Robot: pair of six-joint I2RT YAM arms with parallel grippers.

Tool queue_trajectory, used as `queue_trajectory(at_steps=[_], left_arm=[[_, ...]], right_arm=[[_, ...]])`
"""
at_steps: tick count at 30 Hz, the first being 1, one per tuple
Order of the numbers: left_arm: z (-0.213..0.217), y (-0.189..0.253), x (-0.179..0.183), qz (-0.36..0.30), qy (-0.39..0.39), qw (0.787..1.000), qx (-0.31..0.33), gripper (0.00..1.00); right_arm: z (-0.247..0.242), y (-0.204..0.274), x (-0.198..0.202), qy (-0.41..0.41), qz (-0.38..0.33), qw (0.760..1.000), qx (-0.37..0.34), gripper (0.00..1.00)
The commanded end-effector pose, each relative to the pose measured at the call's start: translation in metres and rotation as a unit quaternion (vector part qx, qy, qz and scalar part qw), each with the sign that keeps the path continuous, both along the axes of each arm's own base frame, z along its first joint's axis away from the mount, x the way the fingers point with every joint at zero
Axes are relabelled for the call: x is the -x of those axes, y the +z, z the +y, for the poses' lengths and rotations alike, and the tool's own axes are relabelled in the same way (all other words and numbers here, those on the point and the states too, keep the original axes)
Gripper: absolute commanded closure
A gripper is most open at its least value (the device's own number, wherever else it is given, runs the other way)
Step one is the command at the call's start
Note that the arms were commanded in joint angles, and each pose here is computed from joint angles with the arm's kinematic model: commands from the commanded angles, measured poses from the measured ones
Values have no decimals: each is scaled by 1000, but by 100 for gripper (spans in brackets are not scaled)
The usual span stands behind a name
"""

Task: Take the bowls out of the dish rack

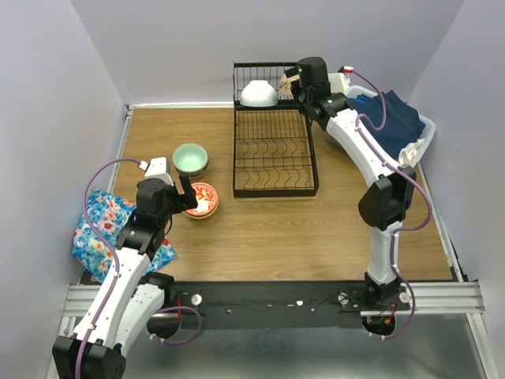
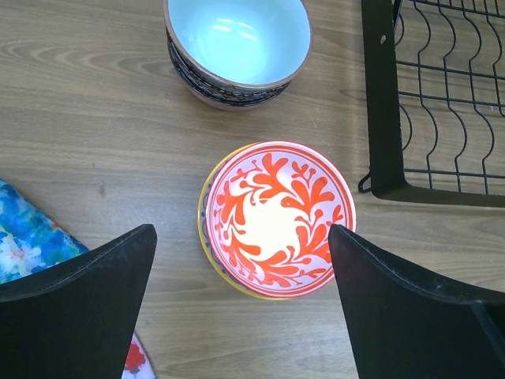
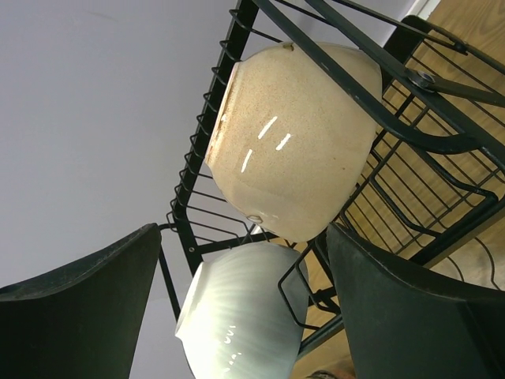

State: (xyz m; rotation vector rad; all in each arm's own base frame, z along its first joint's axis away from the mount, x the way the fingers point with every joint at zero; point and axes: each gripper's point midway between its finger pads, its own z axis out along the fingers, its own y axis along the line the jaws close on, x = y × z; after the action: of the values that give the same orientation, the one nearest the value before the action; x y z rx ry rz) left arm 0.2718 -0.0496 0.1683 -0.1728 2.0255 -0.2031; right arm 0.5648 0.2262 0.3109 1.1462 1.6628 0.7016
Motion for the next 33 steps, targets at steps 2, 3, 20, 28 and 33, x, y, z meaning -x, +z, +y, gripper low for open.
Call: queue_trajectory(at_steps=[2,3,20,28,33], left_arm=[[3,3,-1,-13,6,1000,-7,1],[2,3,-2,-13,5,1000,-8,1],[4,2,-2,-11,8,1000,-13,1],[5,1,-2,-10,9,1000,-14,1],[4,2,-2,-12,8,1000,-15,1]], right_arm=[[-9,-25,-7,-45,10,999,1,6],[-9,-25,-9,-48,8,999,0,6],[-6,-20,-27,-47,-86,995,-13,7],[-9,1,-21,-40,-163,986,-10,14],[-4,13,-21,-22,-215,976,-1,22]])
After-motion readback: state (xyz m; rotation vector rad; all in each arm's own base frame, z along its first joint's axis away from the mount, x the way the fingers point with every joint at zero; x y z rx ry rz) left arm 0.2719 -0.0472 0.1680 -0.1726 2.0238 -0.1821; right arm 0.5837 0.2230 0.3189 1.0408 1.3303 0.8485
